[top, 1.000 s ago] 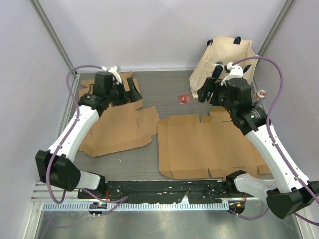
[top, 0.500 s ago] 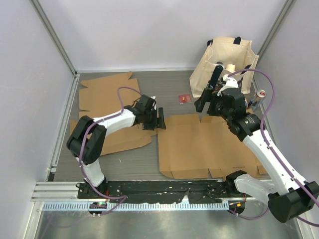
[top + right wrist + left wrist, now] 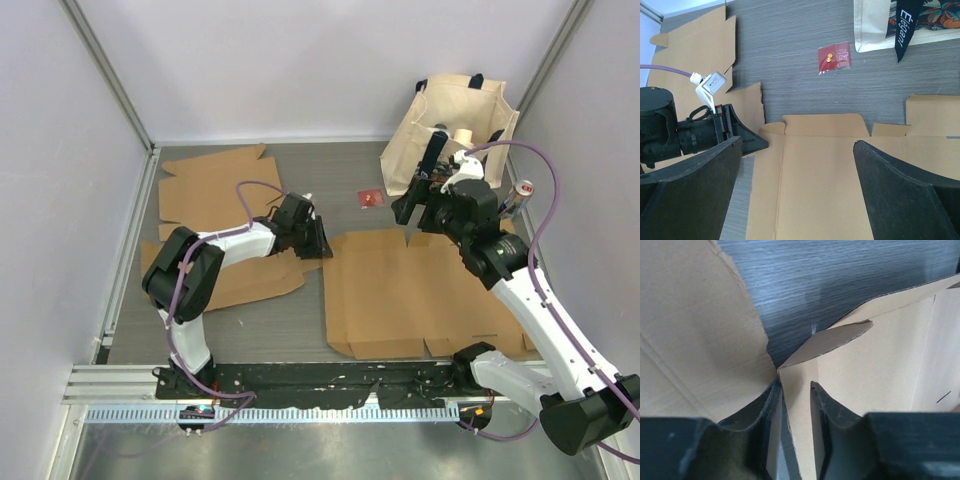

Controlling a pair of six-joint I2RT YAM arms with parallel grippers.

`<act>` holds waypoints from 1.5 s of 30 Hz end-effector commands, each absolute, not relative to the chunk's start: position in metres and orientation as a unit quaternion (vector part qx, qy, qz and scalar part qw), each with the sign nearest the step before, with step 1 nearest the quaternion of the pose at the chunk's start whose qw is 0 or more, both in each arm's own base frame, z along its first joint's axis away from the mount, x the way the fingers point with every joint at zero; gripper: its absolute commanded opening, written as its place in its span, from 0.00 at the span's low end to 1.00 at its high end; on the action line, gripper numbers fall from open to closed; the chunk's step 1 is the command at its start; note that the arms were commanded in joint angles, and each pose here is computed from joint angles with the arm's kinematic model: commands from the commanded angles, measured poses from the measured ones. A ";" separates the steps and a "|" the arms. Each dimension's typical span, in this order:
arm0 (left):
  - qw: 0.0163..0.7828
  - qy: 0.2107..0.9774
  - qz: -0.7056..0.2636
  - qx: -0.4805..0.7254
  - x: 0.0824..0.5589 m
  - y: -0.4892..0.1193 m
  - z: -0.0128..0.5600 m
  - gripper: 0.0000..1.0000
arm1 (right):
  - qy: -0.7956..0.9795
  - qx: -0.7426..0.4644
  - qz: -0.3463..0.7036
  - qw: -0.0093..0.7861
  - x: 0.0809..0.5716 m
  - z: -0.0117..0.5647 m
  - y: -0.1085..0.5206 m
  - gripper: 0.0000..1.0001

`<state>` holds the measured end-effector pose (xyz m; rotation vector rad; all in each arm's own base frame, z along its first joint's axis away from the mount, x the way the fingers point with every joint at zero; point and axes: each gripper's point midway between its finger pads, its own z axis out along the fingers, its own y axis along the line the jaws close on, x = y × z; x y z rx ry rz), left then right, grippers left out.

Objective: Fold the paper box

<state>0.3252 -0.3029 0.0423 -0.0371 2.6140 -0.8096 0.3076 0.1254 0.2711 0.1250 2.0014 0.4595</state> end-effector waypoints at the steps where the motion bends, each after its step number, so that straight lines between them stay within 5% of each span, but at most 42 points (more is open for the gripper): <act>1: 0.213 0.923 -0.322 -0.005 0.330 -0.317 0.053 0.23 | 0.818 0.065 0.210 0.531 0.312 0.279 0.130 0.98; 6: 0.257 0.911 -0.323 0.008 0.337 -0.313 0.092 0.00 | 0.817 0.083 0.208 0.531 0.313 0.276 0.127 0.98; 16: 0.360 0.870 -0.337 0.028 0.318 -0.283 0.212 0.00 | 0.825 0.204 0.100 0.518 0.339 0.257 0.088 0.98; 27: 0.411 0.843 -0.345 0.039 0.291 -0.257 0.235 0.00 | 0.784 0.462 0.036 0.414 0.395 0.225 0.017 0.97; 39: 0.443 0.820 -0.355 0.073 0.276 -0.249 0.252 0.00 | 0.743 0.548 0.100 0.370 0.416 0.176 0.025 0.89; 42: 0.444 0.817 -0.359 0.078 0.273 -0.248 0.251 0.00 | 0.741 0.552 0.104 0.367 0.421 0.167 0.027 0.82; 45: 0.444 0.815 -0.363 0.082 0.268 -0.247 0.248 0.00 | 0.739 0.553 0.108 0.368 0.422 0.162 0.029 0.61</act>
